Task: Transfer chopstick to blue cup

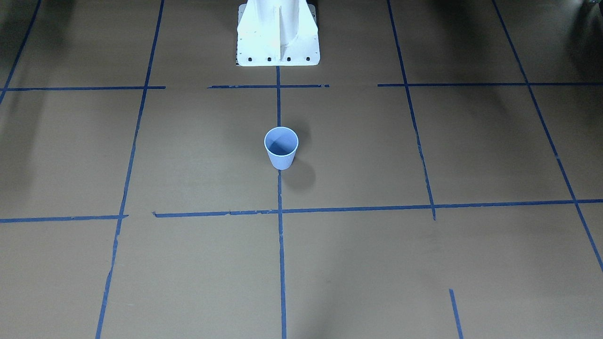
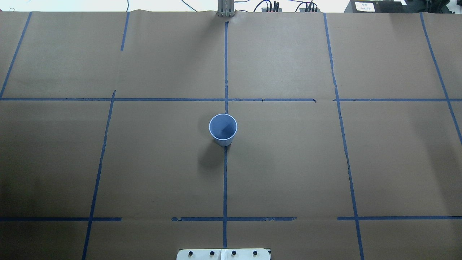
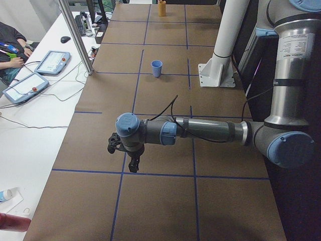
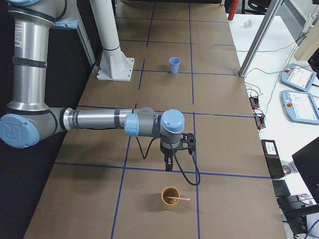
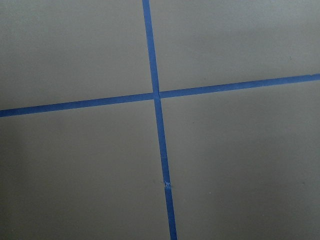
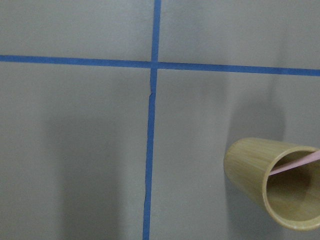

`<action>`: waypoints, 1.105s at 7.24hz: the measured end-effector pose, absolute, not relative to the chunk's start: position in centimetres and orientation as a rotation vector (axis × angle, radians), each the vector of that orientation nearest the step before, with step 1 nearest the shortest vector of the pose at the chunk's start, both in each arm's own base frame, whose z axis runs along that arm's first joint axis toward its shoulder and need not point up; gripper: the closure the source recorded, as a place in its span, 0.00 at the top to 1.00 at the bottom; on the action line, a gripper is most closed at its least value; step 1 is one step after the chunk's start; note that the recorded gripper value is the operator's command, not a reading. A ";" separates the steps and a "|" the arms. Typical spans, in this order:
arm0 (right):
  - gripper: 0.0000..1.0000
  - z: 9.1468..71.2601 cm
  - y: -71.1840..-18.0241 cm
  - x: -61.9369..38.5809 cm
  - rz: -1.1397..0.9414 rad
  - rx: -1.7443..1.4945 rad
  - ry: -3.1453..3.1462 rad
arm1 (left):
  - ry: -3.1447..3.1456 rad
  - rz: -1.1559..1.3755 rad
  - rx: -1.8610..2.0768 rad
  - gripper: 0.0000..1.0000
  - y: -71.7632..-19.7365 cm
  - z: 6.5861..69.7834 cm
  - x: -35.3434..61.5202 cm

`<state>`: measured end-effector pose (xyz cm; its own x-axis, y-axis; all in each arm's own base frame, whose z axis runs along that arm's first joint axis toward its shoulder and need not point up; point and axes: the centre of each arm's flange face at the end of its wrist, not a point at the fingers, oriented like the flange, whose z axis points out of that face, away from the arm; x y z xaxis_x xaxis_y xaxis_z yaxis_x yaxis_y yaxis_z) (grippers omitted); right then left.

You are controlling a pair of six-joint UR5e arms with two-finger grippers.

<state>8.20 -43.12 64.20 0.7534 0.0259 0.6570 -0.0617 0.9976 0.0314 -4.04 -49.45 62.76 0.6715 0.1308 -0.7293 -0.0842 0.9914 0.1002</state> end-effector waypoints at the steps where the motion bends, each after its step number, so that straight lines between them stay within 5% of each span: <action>1: 0.99 66.3 -43.2 9.6 0.147 0.097 -0.682 | 0.828 0.124 0.066 1.00 -49.4 62.7 -4.0; 5: 0.94 74.9 -44.3 11.5 0.419 0.250 -0.603 | 0.828 0.137 0.093 1.00 -49.0 61.4 -4.1; 6: 0.74 77.0 -44.5 11.6 0.435 0.254 -0.601 | 0.828 0.140 0.099 1.00 -49.0 61.1 -4.1; 7: 0.43 78.5 -44.6 11.6 0.441 0.260 -0.603 | 0.828 0.141 0.102 1.00 -49.0 60.9 -4.1; 8: 0.42 78.8 -44.7 11.6 0.444 0.268 -0.606 | 0.828 0.141 0.103 1.00 -49.0 60.9 -4.1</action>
<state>11.60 -44.72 78.83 0.7325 0.3211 0.6002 -0.4751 0.8727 0.1129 -4.07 -48.95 60.88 0.6678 0.1651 -0.7258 -0.0849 0.9856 0.1462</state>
